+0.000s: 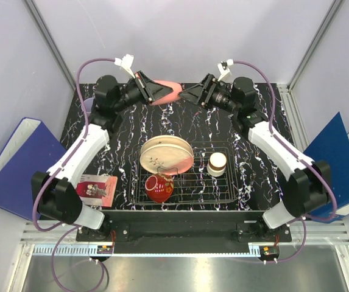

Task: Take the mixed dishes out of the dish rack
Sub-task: Pick up the cup from the dish rack, then place the cup at the center of the board.

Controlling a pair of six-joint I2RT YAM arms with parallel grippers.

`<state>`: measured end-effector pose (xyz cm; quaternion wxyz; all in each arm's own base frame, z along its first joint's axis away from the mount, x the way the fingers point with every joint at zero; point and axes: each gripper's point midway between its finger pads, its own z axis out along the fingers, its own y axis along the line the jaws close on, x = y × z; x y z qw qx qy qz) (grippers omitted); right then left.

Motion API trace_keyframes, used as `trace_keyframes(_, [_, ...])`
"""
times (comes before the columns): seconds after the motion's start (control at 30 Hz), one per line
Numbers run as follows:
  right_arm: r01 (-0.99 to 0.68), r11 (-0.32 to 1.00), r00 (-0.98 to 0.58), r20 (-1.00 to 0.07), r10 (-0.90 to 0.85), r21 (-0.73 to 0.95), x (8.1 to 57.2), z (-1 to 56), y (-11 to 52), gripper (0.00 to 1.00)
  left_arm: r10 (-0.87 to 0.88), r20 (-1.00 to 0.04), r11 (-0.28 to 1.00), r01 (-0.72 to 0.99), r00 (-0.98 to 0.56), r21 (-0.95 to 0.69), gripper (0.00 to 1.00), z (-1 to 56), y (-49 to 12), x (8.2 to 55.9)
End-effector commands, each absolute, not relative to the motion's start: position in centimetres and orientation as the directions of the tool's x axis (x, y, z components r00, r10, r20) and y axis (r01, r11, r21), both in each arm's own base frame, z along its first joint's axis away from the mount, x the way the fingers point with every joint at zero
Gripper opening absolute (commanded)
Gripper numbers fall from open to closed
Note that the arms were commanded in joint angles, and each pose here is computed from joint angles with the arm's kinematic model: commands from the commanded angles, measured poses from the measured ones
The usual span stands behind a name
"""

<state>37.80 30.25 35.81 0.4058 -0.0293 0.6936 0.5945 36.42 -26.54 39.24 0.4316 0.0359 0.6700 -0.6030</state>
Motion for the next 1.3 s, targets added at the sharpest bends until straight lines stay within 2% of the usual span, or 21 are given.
trace_keyframes(0.0, [-0.415, 0.621, -0.526, -0.732, 0.432, 0.665, 38.2, 35.3, 25.7, 0.87, -0.498, -0.765, 0.62, 0.45, -0.407, -0.643, 0.0, 43.3, -20.4, 38.4])
trace_keyframes(0.03, [-0.343, 0.69, -0.469, -0.753, 0.462, 0.637, 38.6, 35.6, 23.7, 0.89, -0.489, -0.773, 0.734, 0.287, -0.405, -0.615, 0.0, 41.1, -17.7, 39.6])
trace_keyframes(0.07, [-0.281, 0.738, -0.483, -0.755, 0.444, 0.613, 38.3, 34.3, 22.5, 0.9, -0.488, -0.775, 0.777, 0.205, -0.401, -0.595, 0.0, 40.3, -16.2, 40.6])
trace_keyframes(0.1, [-0.247, 0.764, -0.473, -0.762, 0.442, 0.596, 38.0, 34.0, 21.7, 0.9, -0.506, -0.792, 0.802, 0.15, -0.341, -0.577, 0.0, 42.6, -14.0, 41.1])
trace_keyframes(0.13, [-0.192, 0.799, -0.423, -0.783, 0.456, 0.569, 37.8, 34.5, 20.0, 0.91, -0.501, -0.8, 0.85, -0.012, -0.331, -0.527, 0.0, 40.9, -11.0, 41.4])
trace_keyframes(0.23, [-0.07, 0.866, -0.407, -0.807, 0.429, 0.496, 36.2, 33.2, 16.9, 0.91, -0.476, -0.838, 0.872, -0.27, -0.268, -0.409, 0.0, 40.6, -5.1, 42.3])
trace_keyframes(0.4, [0.021, 0.905, -0.425, -0.816, 0.392, 0.424, 34.1, 31.5, 14.3, 0.91, -0.46, -0.811, 0.84, -0.473, -0.361, -0.266, 0.0, 35.6, 0.7, 45.3])
trace_keyframes(0.57, [0.061, 0.932, -0.431, -0.833, 0.346, 0.356, 32.4, 29.9, 12.4, 0.92, -0.475, -0.764, 0.81, -0.556, -0.437, -0.185, 0.0, 30.4, 3.8, 47.3])
trace_keyframes(0.8, [0.051, 0.937, -0.47, -0.82, 0.327, 0.345, 31.5, 27.3, 12.5, 0.92, -0.479, -0.764, 0.794, -0.584, -0.432, -0.167, 0.0, 29.0, 5.5, 49.9])
trace_keyframes(1.27, [0.047, 0.944, -0.53, -0.793, 0.301, 0.327, 31.7, 23.1, 13.2, 0.92, -0.536, -0.693, 0.769, -0.618, -0.481, -0.166, 0.0, 22.5, 7.7, 53.9])
